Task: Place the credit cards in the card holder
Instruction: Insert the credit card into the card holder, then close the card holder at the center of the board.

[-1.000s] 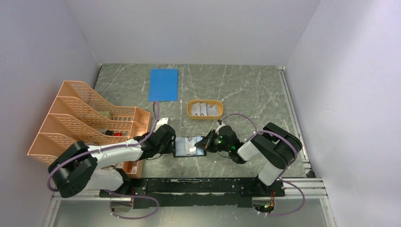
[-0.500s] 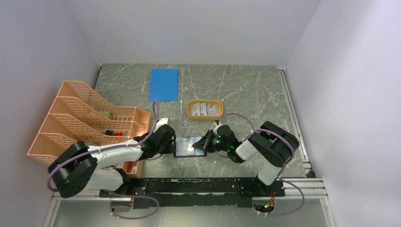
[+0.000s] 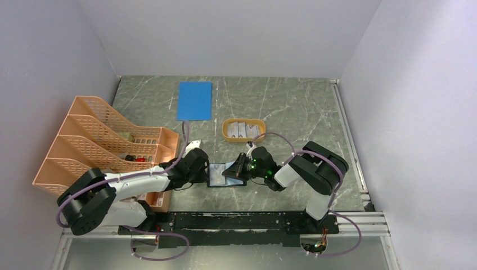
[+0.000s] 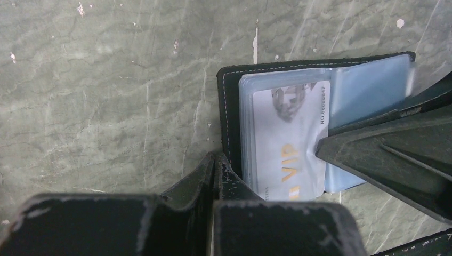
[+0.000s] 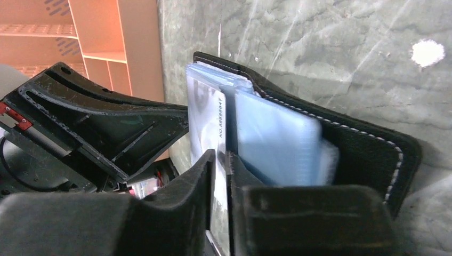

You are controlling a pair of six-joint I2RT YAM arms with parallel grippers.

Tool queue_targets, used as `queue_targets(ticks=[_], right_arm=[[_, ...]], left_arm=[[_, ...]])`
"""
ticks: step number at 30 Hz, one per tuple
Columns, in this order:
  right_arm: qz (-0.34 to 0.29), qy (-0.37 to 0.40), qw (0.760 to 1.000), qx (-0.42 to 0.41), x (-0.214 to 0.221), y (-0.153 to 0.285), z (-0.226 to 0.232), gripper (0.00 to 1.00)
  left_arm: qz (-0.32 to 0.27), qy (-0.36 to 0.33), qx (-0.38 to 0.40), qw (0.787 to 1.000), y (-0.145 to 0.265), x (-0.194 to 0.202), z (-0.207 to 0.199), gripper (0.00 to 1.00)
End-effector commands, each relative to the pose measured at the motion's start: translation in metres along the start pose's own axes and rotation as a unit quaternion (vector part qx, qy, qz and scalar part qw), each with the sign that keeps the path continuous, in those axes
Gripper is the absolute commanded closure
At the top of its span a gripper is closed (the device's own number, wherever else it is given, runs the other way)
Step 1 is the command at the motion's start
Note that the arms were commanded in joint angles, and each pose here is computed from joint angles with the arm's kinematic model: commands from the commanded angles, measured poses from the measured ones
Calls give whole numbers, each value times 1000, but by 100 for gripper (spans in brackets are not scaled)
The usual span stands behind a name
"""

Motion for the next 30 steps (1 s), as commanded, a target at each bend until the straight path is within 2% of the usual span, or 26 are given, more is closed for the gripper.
queue_targets(ticks=[1, 4, 8, 14, 19, 21, 24, 30], right_arm=[[27, 24, 999, 11, 10, 3, 1, 74], [14, 47, 998, 38, 3, 9, 2, 55], [3, 75, 995, 69, -9, 18, 9, 46], [-21, 136, 979, 151, -35, 47, 22, 44], [-64, 195, 938, 279, -65, 88, 1, 44], [-60, 199, 929, 305, -66, 96, -12, 44], [-38, 190, 929, 316, -57, 95, -27, 44], [-29, 172, 919, 353, -53, 93, -49, 45]], left_arm=[[81, -21, -41, 996, 0, 42, 30, 95], [78, -22, -44, 996, 0, 40, 30, 95], [73, -22, -46, 996, 1, 36, 29, 95], [56, -25, -47, 997, 6, 25, 25, 95], [29, -25, -40, 998, 14, 8, 17, 93], [19, -25, -34, 999, 16, 3, 13, 91], [12, -25, -29, 999, 18, -2, 10, 88], [10, -29, -31, 999, 21, -4, 10, 88]])
Point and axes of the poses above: each gripper's point midway between its finger pads, its own y axis back along the fingers, its own z axis along the line the jaws close on, x = y × z, the point moved 1 cm from there along y, back along the fingers, and after that the axes turned 2 degrees about y, right-handed, at the moved point
